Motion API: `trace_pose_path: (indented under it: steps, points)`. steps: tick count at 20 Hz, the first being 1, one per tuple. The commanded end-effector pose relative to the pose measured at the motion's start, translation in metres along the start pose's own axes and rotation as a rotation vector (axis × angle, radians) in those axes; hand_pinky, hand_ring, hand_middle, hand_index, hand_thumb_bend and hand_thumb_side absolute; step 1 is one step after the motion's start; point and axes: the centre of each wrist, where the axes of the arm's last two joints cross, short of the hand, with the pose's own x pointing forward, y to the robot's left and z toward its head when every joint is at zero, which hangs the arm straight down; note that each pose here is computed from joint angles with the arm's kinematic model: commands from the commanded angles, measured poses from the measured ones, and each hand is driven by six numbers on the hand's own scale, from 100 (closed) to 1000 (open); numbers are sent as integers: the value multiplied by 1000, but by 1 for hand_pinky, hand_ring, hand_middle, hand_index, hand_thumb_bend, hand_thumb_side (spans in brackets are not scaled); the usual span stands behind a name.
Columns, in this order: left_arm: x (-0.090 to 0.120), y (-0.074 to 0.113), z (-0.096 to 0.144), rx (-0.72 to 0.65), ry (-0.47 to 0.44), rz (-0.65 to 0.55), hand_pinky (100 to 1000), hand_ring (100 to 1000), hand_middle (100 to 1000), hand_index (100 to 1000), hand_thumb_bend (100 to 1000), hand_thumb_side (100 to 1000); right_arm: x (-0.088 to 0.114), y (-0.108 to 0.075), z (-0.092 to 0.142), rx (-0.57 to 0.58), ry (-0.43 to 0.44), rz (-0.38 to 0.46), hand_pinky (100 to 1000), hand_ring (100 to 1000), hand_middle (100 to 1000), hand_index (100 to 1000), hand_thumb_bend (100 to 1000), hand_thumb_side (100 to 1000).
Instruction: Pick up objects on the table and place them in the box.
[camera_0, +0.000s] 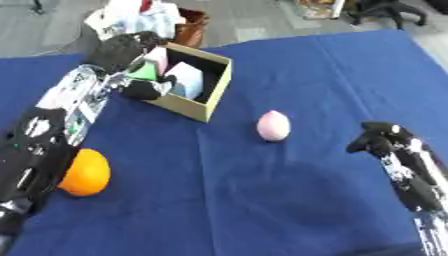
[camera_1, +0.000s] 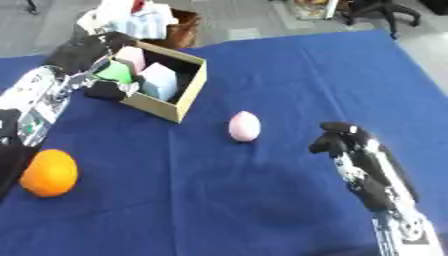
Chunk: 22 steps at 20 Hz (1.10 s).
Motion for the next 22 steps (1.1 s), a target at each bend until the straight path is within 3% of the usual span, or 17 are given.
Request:
trace_pose_path:
  steps: [1, 2, 4, 6, 10, 15, 22]
  points:
    - [-8, 40, 19, 38, -91, -9, 841, 811, 808, 933, 180, 376, 4, -5, -1, 3, -9, 21, 626, 595, 543, 757, 100, 470]
    - [-9, 48, 27, 29, -126, -1, 834, 797, 799, 929, 166, 306, 4, -6, -1, 2, -9, 22, 627, 595, 543, 757, 100, 470]
    - [-12, 61, 45, 0, -197, 19, 828, 779, 786, 925, 137, 267, 4, -7, -1, 0, -6, 26, 626, 595, 543, 757, 100, 470]
    - [-14, 69, 64, -43, -265, 45, 826, 766, 773, 925, 100, 266, 4, -7, 0, -2, -5, 29, 627, 595, 543, 757, 100, 470]
    - [-20, 78, 96, -145, -331, 41, 820, 766, 777, 918, 147, 277, 5, -8, 0, -2, -4, 32, 627, 595, 543, 757, 100, 470]
    - [-24, 70, 119, -261, -341, 21, 822, 772, 783, 919, 171, 296, 5, -9, 0, -3, -4, 35, 627, 595, 543, 757, 100, 470]
    - [-30, 48, 134, -437, -331, -2, 828, 783, 804, 923, 208, 412, 5, -10, 0, -2, -2, 38, 627, 595, 542, 758, 100, 470]
